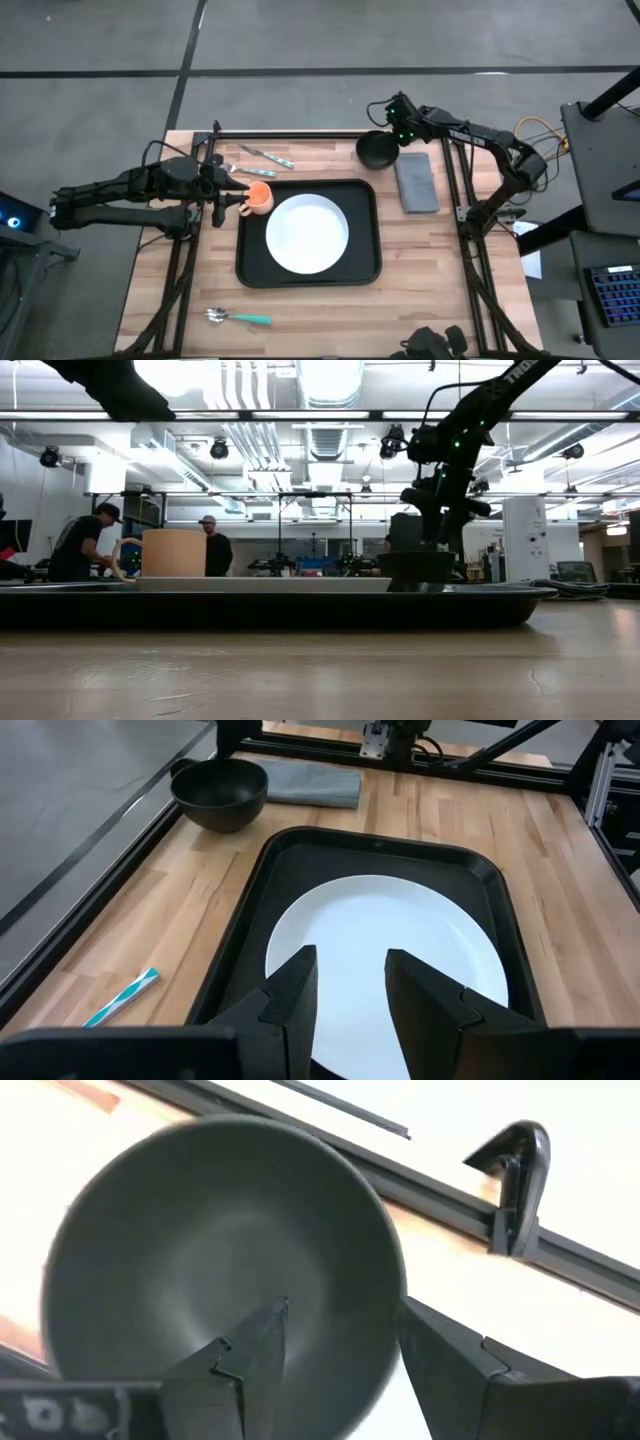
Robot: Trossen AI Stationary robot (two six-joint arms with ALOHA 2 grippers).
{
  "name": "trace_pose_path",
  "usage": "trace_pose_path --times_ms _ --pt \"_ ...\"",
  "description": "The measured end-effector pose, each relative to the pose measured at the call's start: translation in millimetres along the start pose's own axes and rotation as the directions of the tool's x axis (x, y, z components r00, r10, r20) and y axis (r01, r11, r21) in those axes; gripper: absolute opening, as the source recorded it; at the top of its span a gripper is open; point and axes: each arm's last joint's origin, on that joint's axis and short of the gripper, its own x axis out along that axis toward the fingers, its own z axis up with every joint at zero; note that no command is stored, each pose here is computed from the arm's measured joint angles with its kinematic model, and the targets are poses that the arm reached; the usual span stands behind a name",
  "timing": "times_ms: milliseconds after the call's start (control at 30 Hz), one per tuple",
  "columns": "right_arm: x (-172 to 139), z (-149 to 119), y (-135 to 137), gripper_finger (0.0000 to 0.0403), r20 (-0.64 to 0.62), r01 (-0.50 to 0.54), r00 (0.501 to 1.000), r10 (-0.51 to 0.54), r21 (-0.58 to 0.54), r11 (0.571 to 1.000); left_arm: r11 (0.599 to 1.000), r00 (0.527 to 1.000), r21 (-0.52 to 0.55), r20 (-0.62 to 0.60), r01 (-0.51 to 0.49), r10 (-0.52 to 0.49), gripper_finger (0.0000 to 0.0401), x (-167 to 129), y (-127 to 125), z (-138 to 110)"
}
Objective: Set up tray
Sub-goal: Put the black bowl on the white plate
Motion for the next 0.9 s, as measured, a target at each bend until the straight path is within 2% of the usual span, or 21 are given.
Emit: trace_pose_path --times_ms 333,567,667,833,900 --pt "23 -15 -18 0.018 -0.059 0.036 0.998 -0.034 0.038 0.999 1.0 1.0 -0.001 0.0 0.0 0.0 0.0101 0 0 0" --pt "31 -18 -17 0.0168 -0.046 -0.015 0.999 0.017 0.04 0.999 1.0 1.0 -0.001 0.0 0.0 0.0 0.0101 0 0 0" --pt "31 -18 -17 0.0134 -0.048 -0.021 0.999 0.022 0.038 0.999 1.0 1.0 -0.002 0.0 0.0 0.0 0.0101 0 0 0" --pt "31 -18 -17 0.0029 -0.051 -0.033 0.998 0.035 0.028 0.999 1.0 1.0 -0.002 0.0 0.0 0.0 0.0101 0 0 0" --pt "30 -18 -16 0.0017 -0.052 -0.045 0.998 0.046 0.021 0.999 1.0 1.0 -0.002 0.0 0.0 0.0 0.0101 0 0 0"
